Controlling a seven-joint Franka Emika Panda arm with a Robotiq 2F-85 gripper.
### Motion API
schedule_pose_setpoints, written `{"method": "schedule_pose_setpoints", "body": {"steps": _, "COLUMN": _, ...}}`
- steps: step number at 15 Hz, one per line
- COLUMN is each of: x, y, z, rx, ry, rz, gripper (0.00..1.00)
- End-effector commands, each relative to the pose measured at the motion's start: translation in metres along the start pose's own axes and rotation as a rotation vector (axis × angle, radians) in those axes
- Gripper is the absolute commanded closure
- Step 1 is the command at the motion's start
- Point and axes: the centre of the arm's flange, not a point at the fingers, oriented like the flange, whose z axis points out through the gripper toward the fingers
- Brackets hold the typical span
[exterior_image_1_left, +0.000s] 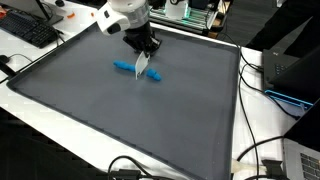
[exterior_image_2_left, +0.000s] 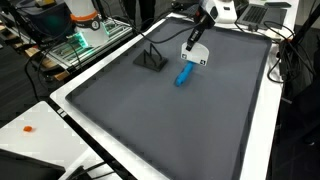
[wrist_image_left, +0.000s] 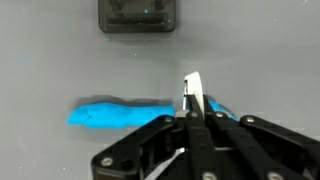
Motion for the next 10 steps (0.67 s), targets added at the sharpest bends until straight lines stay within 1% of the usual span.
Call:
{"method": "schedule_pose_setpoints", "body": {"steps": 1, "x": -0.009, "y": 0.016, "z": -0.003, "rx": -0.018, "ry": 0.011, "rz": 0.014, "gripper": 0.99}}
{"method": "schedule_pose_setpoints", "body": {"steps": 10, "x": -0.005, "y": 0.036, "z": 0.007, "rx": -0.024, "ry": 0.011, "rz": 0.04, "gripper": 0.99}}
